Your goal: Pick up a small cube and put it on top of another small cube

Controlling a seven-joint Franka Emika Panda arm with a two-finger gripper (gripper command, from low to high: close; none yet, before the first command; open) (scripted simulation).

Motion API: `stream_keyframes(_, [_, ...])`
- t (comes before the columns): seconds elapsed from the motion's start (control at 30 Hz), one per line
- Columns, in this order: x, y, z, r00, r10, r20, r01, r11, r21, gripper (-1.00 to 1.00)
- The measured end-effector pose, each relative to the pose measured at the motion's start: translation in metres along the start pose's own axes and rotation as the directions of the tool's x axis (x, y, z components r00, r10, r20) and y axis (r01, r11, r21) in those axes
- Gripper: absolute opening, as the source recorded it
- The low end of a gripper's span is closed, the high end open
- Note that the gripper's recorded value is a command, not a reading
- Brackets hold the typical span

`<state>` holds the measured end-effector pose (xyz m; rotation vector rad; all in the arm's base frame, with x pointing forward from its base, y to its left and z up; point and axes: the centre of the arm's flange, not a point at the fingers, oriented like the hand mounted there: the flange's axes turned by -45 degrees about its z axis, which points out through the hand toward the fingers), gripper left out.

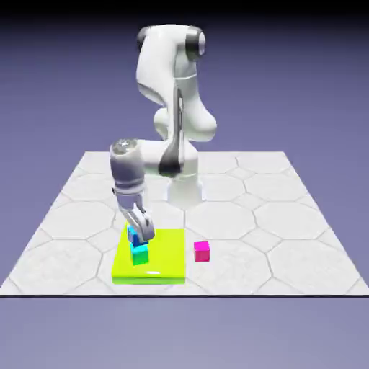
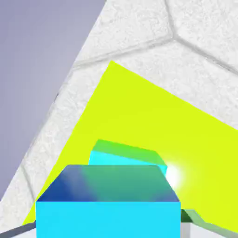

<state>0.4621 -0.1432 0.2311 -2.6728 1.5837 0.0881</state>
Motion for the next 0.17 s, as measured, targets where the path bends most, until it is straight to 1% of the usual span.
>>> stream_keyframes(0.03, [0.0, 0.0, 0.0, 1.0, 0.0, 0.0, 0.0, 1.0, 0.0, 1.0])
stream_keyframes(0.17, [-0.001, 0.0, -0.066, 1.0, 0.0, 0.0, 0.0, 1.0, 0.0, 1.0])
